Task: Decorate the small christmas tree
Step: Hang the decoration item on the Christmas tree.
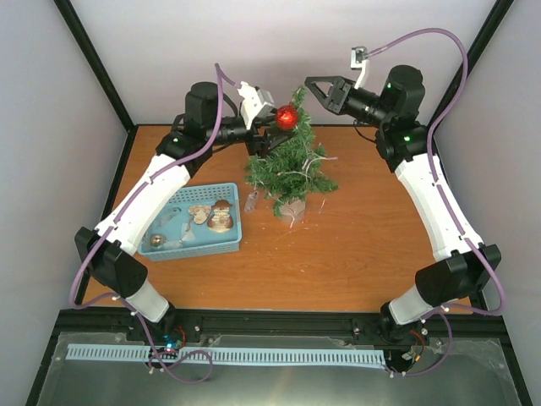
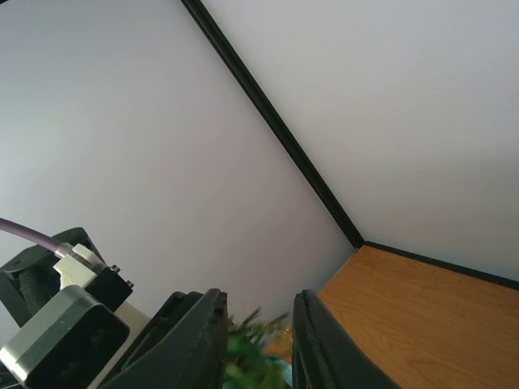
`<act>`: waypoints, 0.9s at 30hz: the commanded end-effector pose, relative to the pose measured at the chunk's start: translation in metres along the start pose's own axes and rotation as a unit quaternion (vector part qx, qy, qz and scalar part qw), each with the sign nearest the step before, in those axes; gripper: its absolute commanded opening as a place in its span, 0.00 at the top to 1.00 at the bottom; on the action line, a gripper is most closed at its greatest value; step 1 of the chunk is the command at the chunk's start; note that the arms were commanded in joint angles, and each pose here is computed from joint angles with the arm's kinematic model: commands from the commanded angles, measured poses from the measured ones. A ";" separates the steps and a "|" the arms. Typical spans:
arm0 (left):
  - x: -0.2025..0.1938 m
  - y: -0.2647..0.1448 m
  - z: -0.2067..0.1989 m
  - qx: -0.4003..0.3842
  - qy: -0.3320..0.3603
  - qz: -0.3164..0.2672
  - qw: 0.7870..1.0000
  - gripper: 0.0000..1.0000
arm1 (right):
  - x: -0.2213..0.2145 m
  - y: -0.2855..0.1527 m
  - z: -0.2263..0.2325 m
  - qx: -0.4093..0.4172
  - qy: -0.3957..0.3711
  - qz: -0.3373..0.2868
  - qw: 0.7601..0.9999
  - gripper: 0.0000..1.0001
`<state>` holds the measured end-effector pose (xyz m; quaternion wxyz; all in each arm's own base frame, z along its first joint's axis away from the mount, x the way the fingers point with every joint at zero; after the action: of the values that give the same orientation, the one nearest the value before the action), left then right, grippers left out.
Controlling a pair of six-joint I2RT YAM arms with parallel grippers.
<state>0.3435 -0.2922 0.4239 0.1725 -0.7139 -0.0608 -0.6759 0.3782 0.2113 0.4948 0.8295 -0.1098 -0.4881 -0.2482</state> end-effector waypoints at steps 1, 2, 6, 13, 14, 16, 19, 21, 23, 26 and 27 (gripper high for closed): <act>0.015 -0.012 -0.009 0.004 0.027 -0.013 1.000 0.35 | 0.008 -0.009 0.012 0.004 -0.017 -0.009 1.000 0.72; 0.014 -0.012 -0.010 0.005 0.026 -0.012 1.000 0.35 | 0.008 -0.009 0.011 0.003 -0.018 -0.009 1.000 0.70; 0.011 -0.016 -0.012 0.010 0.024 -0.011 1.000 0.32 | 0.010 -0.011 0.013 -0.002 -0.024 -0.010 1.000 0.55; 0.006 -0.030 -0.019 0.031 0.026 -0.010 0.999 0.28 | 0.011 -0.018 0.007 -0.020 -0.028 -0.009 0.999 0.34; 0.004 -0.033 -0.021 0.035 0.025 -0.009 0.999 0.27 | 0.011 -0.020 0.007 -0.024 -0.030 -0.009 0.999 0.31; 0.003 -0.041 -0.022 0.054 0.022 -0.009 0.998 0.25 | 0.010 -0.025 0.007 -0.033 -0.039 -0.007 0.999 0.18; -0.001 -0.054 -0.021 0.093 0.007 -0.008 0.996 0.21 | 0.005 -0.036 0.003 -0.062 -0.055 -0.002 0.997 0.00; -0.005 -0.064 -0.020 0.126 -0.004 -0.010 0.992 0.17 | 0.000 -0.046 0.003 -0.085 -0.068 -0.006 0.994 0.00; -0.018 -0.073 -0.018 0.158 -0.020 -0.005 0.987 0.16 | -0.002 -0.060 -0.004 -0.109 -0.075 -0.017 0.991 0.00; -0.038 -0.087 -0.006 0.231 -0.051 0.007 0.972 0.15 | -0.010 -0.077 -0.007 -0.133 -0.098 -0.034 0.986 0.00; -0.048 -0.091 0.000 0.256 -0.065 0.017 0.964 0.15 | -0.014 -0.083 -0.009 -0.147 -0.101 -0.042 0.983 0.00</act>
<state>0.2952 -0.2267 0.4052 0.2815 -0.6976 -0.1562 -0.6401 0.3437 0.1616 0.4810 0.7797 -0.1989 -0.5136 -0.2979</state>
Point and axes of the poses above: each gripper's point midway between its finger pads, its own y axis out along the fingers, its own z axis along the line the jaws close on, x = y × z, the point moved 3 cm from there along -y, back along the fingers, and after that the axes turned 5 degrees about -y, right-handed, at the moved point
